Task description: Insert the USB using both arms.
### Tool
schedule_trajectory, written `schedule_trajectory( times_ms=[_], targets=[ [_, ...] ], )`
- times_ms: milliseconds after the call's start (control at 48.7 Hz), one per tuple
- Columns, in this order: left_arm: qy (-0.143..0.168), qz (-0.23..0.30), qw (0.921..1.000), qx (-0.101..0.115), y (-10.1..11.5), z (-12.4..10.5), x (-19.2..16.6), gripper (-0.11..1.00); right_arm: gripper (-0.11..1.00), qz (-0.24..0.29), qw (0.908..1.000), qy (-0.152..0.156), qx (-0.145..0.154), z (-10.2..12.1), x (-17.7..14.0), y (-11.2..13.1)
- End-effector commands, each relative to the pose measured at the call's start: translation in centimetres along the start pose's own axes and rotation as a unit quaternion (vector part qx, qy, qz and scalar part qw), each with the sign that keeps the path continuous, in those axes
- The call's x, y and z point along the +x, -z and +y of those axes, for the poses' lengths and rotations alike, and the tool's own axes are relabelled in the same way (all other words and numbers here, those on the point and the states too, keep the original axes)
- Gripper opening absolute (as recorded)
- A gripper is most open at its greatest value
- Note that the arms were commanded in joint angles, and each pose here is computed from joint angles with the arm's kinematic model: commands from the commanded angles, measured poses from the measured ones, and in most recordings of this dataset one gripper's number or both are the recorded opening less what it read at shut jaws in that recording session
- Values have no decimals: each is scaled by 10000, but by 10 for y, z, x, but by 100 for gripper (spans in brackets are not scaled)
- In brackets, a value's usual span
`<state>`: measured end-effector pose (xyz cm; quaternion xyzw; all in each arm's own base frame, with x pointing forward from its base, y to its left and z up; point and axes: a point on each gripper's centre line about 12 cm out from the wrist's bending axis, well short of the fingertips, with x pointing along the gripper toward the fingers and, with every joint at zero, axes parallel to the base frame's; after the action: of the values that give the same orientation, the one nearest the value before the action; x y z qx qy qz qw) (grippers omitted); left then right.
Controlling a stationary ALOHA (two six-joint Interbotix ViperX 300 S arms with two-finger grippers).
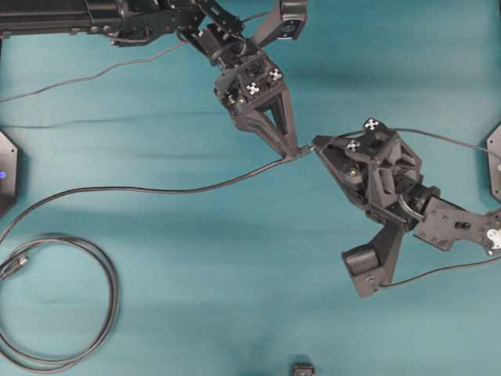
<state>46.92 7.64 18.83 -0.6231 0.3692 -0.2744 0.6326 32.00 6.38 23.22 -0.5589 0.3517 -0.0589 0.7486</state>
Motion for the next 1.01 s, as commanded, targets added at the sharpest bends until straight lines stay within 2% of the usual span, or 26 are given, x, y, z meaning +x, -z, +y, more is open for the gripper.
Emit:
schedule_trajectory(
  times_ms=[0, 246, 759, 985],
  targets=[
    [6, -205, 9995, 226, -9, -16, -5, 21, 20, -140, 9998, 91, 63, -8, -5, -7],
    [-73, -570, 9979, 296, -22, -17, -20, 21, 20, -141, 9998, 99, 86, -9, -4, -10],
    [-65, -588, 9977, 317, -25, -18, -23, 21, 20, -249, 9996, 75, 126, -11, -3, -17],
    [-16, -473, 9984, 323, -21, -21, -18, 21, 20, 90, 9992, 213, 329, -11, -2, -12]
  ],
)
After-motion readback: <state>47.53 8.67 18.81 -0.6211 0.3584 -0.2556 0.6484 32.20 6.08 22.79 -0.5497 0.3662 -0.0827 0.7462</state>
